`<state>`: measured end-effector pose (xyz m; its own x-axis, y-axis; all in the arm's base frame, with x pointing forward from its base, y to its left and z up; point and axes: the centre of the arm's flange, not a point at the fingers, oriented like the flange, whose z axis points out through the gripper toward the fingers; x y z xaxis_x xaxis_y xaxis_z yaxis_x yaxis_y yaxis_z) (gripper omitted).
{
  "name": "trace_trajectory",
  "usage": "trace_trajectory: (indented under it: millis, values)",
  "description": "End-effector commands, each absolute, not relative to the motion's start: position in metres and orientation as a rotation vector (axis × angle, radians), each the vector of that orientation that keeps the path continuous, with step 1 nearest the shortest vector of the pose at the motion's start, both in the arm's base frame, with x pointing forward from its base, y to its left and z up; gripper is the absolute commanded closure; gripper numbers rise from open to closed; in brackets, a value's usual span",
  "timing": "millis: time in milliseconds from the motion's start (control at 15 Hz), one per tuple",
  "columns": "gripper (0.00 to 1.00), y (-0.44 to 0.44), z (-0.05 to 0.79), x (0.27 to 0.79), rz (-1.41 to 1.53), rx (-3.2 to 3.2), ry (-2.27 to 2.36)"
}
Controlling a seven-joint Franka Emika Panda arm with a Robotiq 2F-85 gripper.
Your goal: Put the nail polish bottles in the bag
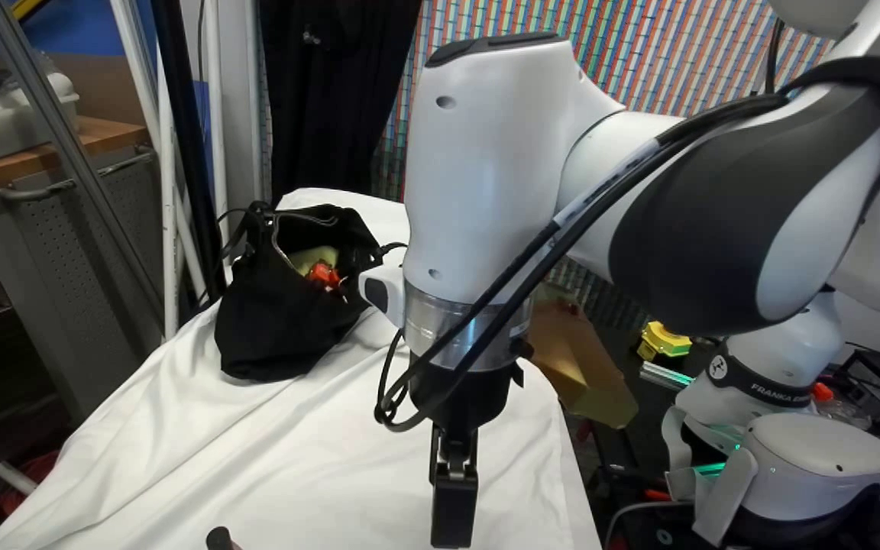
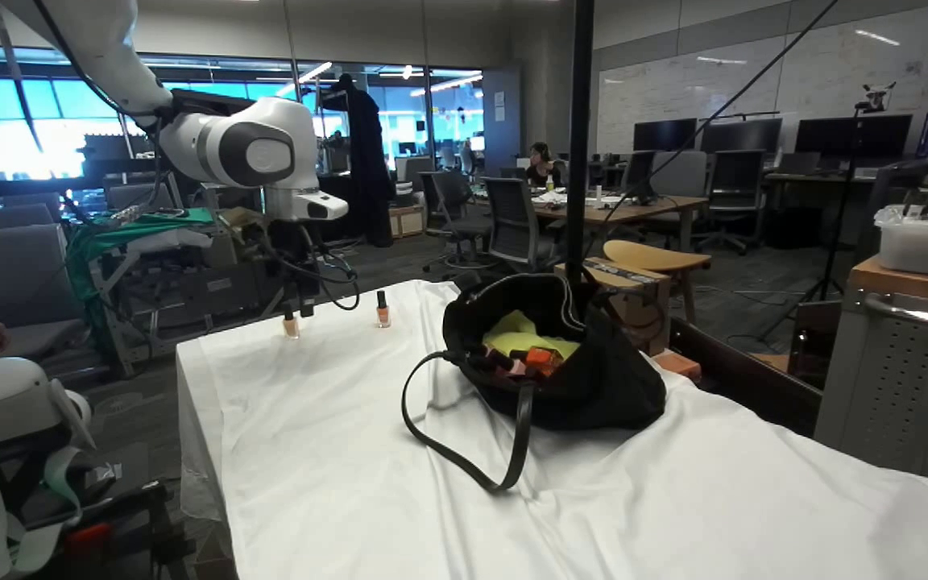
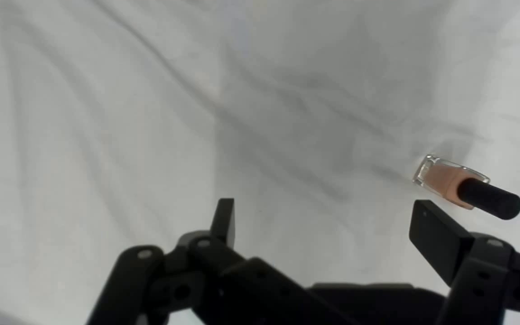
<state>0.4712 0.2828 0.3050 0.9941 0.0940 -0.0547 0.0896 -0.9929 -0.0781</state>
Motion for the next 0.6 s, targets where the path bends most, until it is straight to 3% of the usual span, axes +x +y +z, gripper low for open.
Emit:
trace_trajectory:
  millis: [0,533]
  values:
    - [0.00,0.303,0.301,0.482,0.103,-2.979,-0.133]
    - [0.00,0.339,0.290,0.476,0.138,-2.950,-0.184]
